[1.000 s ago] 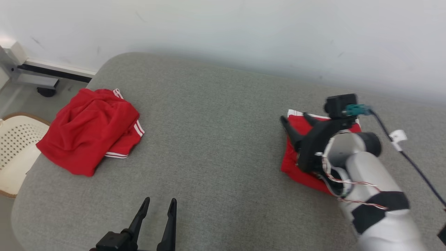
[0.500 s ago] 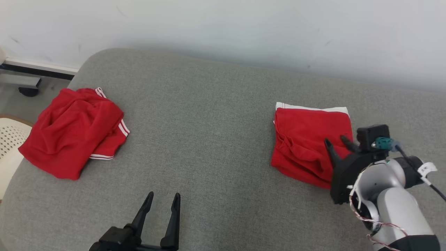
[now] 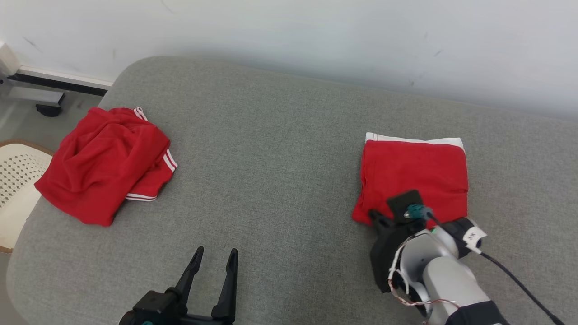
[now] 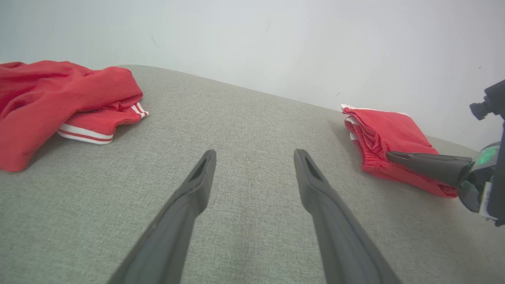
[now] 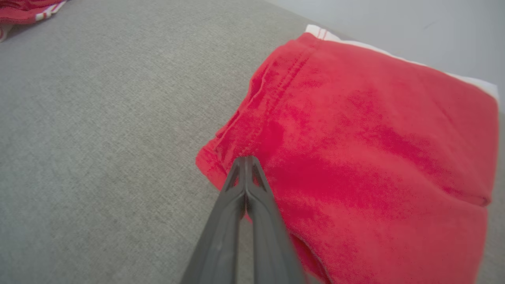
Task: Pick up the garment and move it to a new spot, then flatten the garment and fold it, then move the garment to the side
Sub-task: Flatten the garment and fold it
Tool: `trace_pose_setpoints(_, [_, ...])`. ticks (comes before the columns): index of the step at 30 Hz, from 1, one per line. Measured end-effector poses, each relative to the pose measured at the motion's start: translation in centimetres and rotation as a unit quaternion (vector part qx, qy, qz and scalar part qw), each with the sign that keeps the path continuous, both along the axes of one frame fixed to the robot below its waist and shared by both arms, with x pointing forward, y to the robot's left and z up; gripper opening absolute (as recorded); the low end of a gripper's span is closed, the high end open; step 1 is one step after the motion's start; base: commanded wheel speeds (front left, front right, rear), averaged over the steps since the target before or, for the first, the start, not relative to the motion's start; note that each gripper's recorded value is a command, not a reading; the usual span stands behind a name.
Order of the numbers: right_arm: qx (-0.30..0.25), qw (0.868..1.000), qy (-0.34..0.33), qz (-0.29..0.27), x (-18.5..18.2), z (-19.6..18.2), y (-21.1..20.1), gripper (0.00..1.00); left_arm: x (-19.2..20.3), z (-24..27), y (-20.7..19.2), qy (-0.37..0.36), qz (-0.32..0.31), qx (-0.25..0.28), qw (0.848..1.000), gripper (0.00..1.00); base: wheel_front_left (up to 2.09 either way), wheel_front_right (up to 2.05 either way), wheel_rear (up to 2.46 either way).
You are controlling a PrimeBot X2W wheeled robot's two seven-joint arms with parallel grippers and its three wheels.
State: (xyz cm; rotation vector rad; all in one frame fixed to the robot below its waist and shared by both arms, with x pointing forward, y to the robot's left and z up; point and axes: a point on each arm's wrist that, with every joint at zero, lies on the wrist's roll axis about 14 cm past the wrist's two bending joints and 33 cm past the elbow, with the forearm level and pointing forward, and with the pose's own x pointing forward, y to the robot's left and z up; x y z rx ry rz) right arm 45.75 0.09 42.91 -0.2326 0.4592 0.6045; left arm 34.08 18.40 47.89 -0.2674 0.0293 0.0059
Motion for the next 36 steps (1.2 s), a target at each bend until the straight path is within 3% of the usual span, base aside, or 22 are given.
trace_pose_setpoints(9, [0.019, 0.998, 0.026, 0.057, -2.9, -0.7, 4.0, 0.0, -0.1, 0.2, 0.3, -0.005, 0.003, 0.002, 1.0, 1.0, 0.0, 0.0, 0.0])
trace_pose_setpoints(14, [0.072, 0.996, 0.007, 0.052, -2.4, 2.2, 5.0, 0.0, -0.1, 0.5, 0.1, -0.009, 0.001, 0.003, 1.0, 1.0, 0.0, 0.0, 0.0])
trace_pose_setpoints(15, [0.086, 0.995, -0.002, 0.046, -2.0, 3.1, 4.9, 0.16, -0.1, 0.5, 0.1, -0.01, 0.001, 0.003, 1.0, 1.0, 0.0, 0.0, 0.0])
trace_pose_setpoints(16, [0.1, 0.994, -0.014, 0.038, -1.6, 4.0, 4.6, 0.41, -0.1, 0.6, 0.2, -0.011, 0.002, 0.003, 1.0, 1.0, 0.0, 0.0, 0.0])
trace_pose_setpoints(17, [0.114, 0.993, -0.026, 0.028, -1.3, 4.9, 4.1, 1.0, -0.1, 0.8, 0.3, -0.013, 0.004, 0.004, 1.0, 1.0, 0.0, 0.0, 0.0])
trace_pose_setpoints(23, [0.179, 0.976, -0.104, -0.071, -0.3, 8.7, -2.2, 1.0, -0.2, 1.7, 1.0, -0.029, 0.018, 0.008, 0.999, 1.0, 0.0, 0.0, 0.0])
trace_pose_setpoints(28, [0.214, 0.947, -0.172, -0.167, -2.4, 10.9, -9.5, 1.0, -0.2, 2.8, 1.5, -0.048, 0.025, 0.017, 0.998, 1.0, 0.0, 0.0, 0.0])
trace_pose_setpoints(36, [0.225, 0.923, -0.181, -0.254, -5.7, 9.1, -15.6, 1.0, 0.7, 4.1, 1.9, -0.072, 0.025, 0.033, 0.997, 1.0, 0.0, 0.0, 0.0])
